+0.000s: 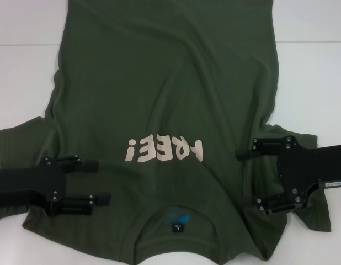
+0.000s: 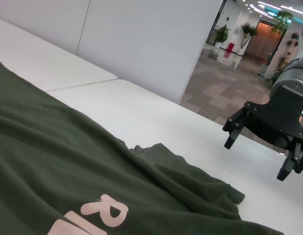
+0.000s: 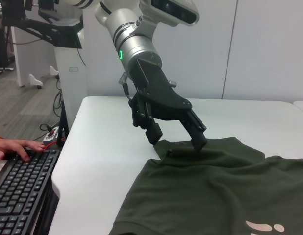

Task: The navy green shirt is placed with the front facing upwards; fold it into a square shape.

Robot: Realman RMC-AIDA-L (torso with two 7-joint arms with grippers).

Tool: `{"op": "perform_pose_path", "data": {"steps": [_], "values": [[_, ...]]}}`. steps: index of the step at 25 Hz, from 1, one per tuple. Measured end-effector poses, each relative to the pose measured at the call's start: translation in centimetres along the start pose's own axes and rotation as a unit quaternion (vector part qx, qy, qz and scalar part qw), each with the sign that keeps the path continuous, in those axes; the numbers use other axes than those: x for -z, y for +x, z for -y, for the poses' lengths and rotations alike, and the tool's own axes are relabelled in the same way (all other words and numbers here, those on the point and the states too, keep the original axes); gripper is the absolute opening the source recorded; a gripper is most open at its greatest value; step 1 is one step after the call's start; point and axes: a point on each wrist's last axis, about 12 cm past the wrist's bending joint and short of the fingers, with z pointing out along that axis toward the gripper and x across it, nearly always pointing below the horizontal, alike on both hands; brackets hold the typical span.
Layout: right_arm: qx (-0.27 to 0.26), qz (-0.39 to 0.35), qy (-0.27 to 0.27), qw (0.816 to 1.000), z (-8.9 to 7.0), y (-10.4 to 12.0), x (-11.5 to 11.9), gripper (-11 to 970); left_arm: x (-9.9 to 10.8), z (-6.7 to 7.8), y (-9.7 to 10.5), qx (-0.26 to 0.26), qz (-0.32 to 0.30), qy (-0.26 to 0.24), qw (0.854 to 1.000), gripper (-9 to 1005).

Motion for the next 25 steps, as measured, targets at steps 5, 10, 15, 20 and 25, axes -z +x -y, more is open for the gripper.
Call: {"op": "perform_pose_path", "data": {"steps": [5,10,15,20,25], "values": [[-0.001,-0.001,0.005,1.0,0.08,0.07,0.03,857,-0.01,0.01,0.05,0.002,-0.003,0.0,1.0,908],[-0.002,-0.001,0.007,1.0,0.14,0.11,-0.05,857,-0.02,-0.01,0.07,0.002,-0.005,0.0,1.0,907],[-0.004,0.001,0.005,1.0,0.16,0.14,-0.22,857,0.03,-0.02,0.08,0.0,-0.005,-0.002,1.0,908],[-0.003,0.001,0.007,1.0,0.2,0.15,-0.23,857,0.2,-0.08,-0.04,0.008,-0.006,-0.006,1.0,908],[0.007,0.006,0.011,1.0,0.15,0.15,-0.14,857,0.28,-0.04,-0.39,0.031,-0.009,-0.003,0.999,908]]}}
